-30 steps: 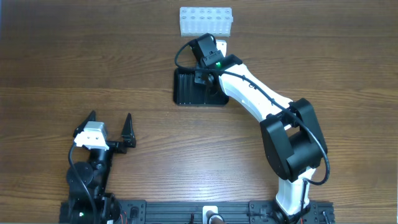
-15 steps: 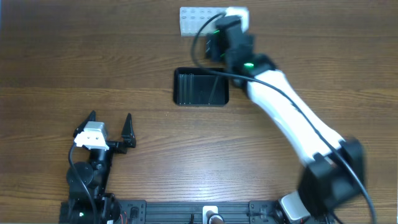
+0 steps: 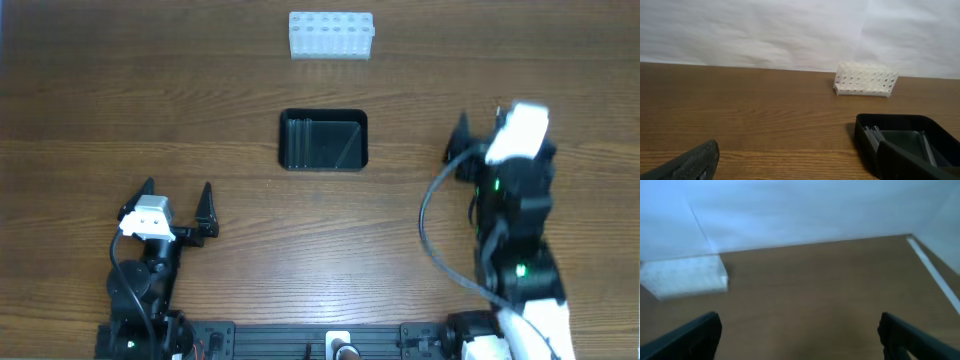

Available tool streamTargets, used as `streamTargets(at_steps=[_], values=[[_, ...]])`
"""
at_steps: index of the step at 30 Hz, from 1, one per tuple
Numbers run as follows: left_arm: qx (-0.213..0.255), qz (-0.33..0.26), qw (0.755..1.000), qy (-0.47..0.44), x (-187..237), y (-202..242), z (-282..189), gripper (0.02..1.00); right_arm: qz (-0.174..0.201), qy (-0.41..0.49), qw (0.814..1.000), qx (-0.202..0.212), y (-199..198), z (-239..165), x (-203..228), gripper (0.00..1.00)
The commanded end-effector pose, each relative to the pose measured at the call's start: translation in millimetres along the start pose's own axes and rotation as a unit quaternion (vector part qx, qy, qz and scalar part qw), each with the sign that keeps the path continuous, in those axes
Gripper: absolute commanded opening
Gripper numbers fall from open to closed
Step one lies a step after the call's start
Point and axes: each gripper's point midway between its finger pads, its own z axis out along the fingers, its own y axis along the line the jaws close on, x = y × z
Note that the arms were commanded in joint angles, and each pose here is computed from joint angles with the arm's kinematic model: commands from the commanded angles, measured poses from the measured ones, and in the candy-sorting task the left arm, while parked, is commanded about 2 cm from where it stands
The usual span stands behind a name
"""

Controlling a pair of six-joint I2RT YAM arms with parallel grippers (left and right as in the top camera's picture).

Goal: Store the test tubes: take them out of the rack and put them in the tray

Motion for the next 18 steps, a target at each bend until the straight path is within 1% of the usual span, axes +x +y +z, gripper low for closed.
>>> streamTargets(at_steps=[1, 4, 8, 13, 18], values=[[0.006, 0.007, 1.0, 0.0, 1, -1, 0, 1.0, -0.012, -0.018, 0.999, 0.036, -23, -24, 43, 0.993], [0.006, 0.007, 1.0, 0.0, 1, -1, 0, 1.0, -0.013, -0.033, 0.999, 0.038, -27, -32, 65, 0.991], [0.006, 0.007, 1.0, 0.0, 1, -1, 0, 1.0, -0.002, -0.068, 0.997, 0.036, -30, -38, 83, 0.991], [0.006, 0.007, 1.0, 0.0, 1, -1, 0, 1.0, 0.006, -0.096, 0.995, 0.032, -29, -40, 88, 0.991], [0.006, 0.007, 1.0, 0.0, 1, -1, 0, 1.0, 0.009, -0.11, 0.994, 0.018, -25, -41, 89, 0.993]])
